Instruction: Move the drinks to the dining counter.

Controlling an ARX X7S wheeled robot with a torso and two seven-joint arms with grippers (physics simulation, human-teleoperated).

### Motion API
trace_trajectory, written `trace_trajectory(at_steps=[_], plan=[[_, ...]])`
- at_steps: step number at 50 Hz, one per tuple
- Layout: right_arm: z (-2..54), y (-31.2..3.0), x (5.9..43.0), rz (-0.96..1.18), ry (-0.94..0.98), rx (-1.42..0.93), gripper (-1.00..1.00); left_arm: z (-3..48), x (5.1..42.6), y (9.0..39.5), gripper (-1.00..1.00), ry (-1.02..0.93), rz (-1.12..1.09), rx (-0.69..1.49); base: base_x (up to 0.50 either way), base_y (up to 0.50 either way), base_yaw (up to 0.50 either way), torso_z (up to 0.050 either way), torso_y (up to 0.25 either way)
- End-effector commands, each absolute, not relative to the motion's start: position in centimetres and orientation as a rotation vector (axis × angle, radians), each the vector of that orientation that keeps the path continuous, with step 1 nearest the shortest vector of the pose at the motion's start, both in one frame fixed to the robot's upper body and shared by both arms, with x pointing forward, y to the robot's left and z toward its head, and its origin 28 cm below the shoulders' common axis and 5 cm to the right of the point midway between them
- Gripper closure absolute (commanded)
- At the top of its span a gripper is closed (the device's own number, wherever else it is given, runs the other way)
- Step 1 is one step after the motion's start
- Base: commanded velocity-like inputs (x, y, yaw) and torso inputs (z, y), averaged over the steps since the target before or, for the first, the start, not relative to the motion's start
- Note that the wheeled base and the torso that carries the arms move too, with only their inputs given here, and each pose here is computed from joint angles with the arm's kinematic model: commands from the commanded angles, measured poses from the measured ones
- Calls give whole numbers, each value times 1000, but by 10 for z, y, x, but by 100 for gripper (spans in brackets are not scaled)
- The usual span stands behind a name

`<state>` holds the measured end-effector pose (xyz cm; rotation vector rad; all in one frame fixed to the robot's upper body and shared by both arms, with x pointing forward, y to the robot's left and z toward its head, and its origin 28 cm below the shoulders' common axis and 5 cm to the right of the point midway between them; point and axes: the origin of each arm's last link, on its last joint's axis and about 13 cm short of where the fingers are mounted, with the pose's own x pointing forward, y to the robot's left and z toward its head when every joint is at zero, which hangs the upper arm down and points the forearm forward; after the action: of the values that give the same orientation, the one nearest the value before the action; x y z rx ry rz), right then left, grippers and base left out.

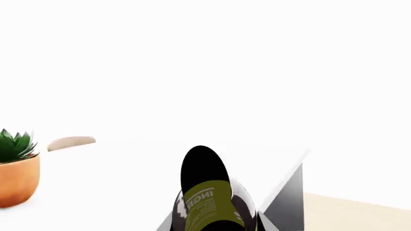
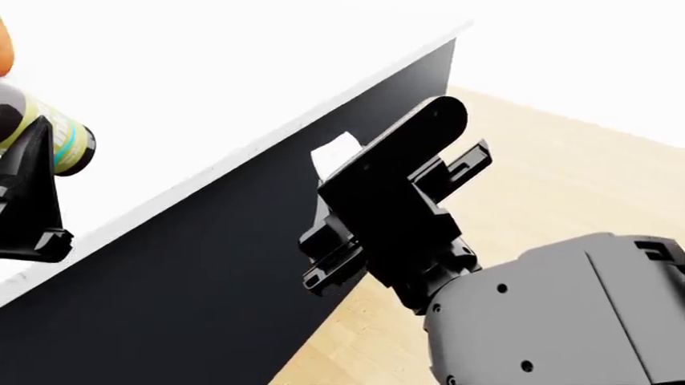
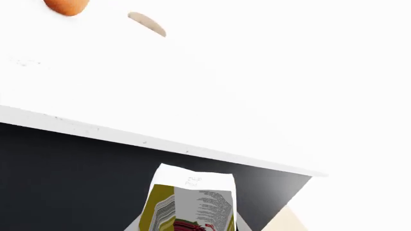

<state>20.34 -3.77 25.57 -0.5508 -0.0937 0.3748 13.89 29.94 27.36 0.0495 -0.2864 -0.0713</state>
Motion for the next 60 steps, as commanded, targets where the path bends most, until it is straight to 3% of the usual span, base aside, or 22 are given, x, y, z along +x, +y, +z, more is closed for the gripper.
trace_trajectory(at_steps=[1,60], plan=[[261,-37,206,358,-132,-565,100,276,139,299,100,-300,-67,41,0,0,500,0,0],[265,-39,202,363,-134,-567,100,281,139,298,100,-307,-77,40,0,0,500,1,1]])
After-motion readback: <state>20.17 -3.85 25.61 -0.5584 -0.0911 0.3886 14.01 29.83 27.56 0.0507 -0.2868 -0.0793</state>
